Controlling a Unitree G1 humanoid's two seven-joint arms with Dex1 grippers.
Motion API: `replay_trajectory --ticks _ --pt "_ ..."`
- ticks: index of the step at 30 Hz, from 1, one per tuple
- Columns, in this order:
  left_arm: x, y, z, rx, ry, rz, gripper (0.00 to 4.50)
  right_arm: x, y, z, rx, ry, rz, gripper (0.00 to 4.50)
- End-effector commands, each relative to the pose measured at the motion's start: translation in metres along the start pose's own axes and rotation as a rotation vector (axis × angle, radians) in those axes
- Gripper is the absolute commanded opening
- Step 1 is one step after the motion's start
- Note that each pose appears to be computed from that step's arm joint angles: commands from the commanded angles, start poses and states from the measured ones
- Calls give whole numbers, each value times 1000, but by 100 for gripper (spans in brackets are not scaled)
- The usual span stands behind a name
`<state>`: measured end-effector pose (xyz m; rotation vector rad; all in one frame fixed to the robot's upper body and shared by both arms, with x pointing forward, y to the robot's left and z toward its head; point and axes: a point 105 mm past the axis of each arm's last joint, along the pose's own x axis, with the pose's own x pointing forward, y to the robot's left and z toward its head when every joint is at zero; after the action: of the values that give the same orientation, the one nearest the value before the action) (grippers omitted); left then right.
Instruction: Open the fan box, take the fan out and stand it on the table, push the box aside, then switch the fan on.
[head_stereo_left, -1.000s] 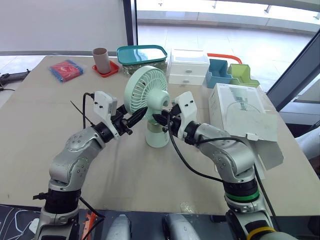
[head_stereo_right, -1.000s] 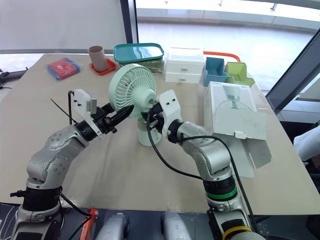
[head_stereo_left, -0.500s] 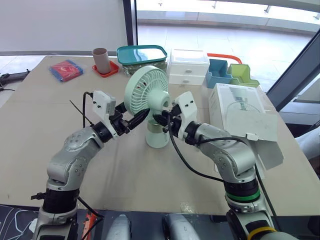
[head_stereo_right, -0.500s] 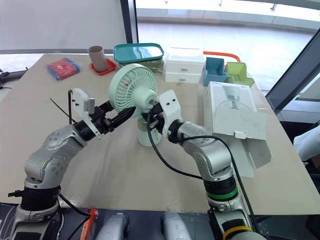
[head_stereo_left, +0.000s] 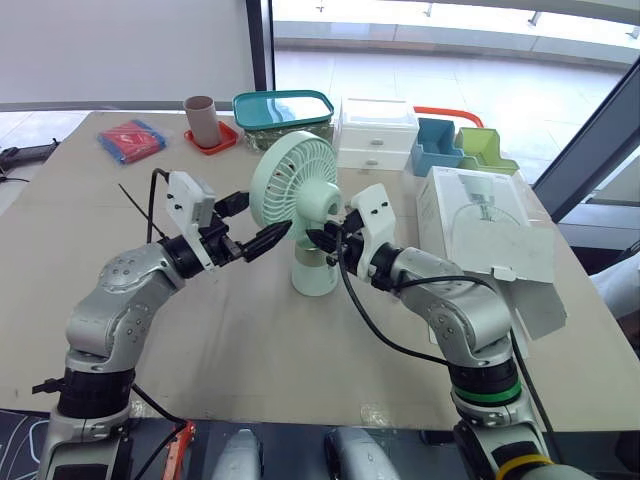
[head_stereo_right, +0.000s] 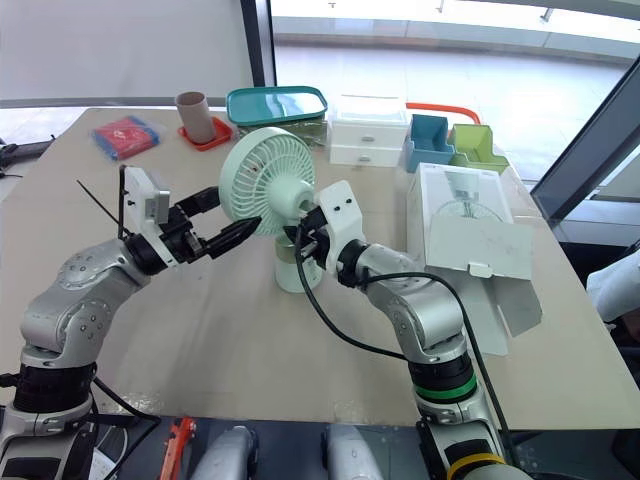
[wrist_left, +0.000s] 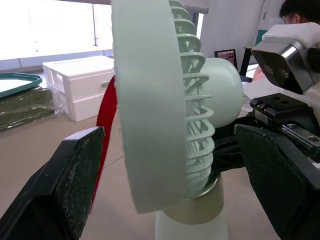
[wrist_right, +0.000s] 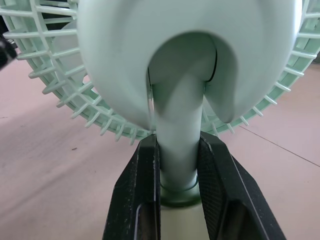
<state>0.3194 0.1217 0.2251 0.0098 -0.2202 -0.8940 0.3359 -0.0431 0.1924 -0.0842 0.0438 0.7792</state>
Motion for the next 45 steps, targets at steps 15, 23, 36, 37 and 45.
replay_trajectory --ticks 15,23,36,37,45 --pt "-41 -4 16 -53 76 -164 442 -38 4 9 -39 -153 312 46" --pt "-47 -18 15 -100 93 -219 442 -40 4 0 -38 -162 379 46" --pt "-65 -5 -4 -47 178 -174 442 -52 27 -9 -95 -158 594 46" --pt "-65 -6 -6 -49 185 -179 442 -53 29 -9 -103 -154 614 46" --pt "-74 -21 -38 -46 295 -276 442 -56 46 -13 -107 -148 762 46"
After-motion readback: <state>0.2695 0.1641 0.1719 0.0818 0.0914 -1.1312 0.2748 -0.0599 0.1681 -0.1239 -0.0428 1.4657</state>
